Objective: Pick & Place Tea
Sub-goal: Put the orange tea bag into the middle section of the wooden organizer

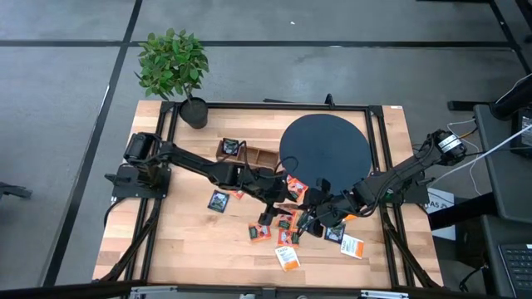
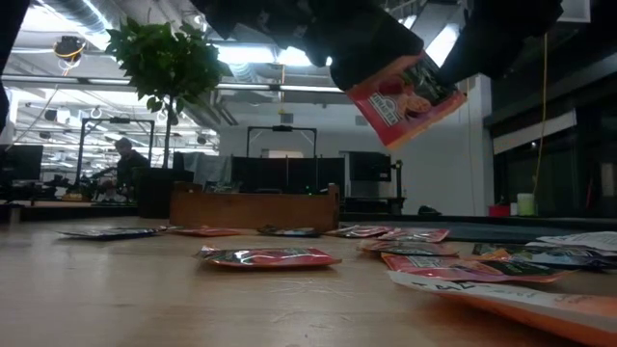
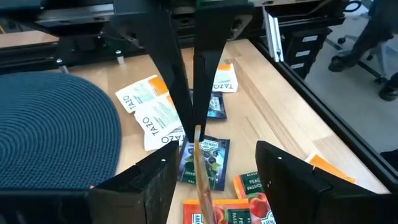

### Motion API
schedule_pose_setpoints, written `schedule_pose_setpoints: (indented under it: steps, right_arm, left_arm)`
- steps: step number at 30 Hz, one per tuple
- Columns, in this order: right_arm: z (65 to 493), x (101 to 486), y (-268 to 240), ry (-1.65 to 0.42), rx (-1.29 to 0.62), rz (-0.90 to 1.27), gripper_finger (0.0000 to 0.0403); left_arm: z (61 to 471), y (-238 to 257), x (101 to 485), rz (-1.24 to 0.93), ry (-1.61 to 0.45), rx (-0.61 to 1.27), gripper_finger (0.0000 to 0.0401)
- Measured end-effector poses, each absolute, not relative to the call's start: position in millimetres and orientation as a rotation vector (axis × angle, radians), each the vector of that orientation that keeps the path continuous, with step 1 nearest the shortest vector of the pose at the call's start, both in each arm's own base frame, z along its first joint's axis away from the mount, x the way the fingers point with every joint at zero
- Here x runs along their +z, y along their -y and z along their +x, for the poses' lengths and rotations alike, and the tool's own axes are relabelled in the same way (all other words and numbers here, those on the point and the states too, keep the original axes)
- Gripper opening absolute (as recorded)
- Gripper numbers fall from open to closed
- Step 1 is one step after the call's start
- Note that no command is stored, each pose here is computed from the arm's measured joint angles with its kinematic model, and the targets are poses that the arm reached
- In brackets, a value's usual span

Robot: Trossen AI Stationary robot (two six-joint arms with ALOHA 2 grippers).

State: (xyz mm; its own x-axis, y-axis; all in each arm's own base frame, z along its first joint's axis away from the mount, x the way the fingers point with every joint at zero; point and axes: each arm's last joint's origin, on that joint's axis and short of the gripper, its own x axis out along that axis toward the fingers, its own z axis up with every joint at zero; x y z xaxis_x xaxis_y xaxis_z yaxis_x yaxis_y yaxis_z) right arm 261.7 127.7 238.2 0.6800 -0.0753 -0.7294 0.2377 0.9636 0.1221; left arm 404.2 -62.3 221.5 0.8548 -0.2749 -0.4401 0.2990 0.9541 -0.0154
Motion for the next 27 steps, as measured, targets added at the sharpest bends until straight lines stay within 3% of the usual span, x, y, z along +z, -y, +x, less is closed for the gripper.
schedule_pose_setpoints:
  steps: [11,27]
  right_arm:
    - [260.4,237.0,-127.0,-0.822,-0.184,0.206,0.0]
    - [260.4,237.0,-127.1,-0.822,-0.183,0.208,0.0]
  left_arm:
    - [404.2,62.2,221.9,0.055,-0.453,-0.299,0.0202]
    - [407.9,56.6,221.3,0.044,-0.423,-0.276,0.0089]
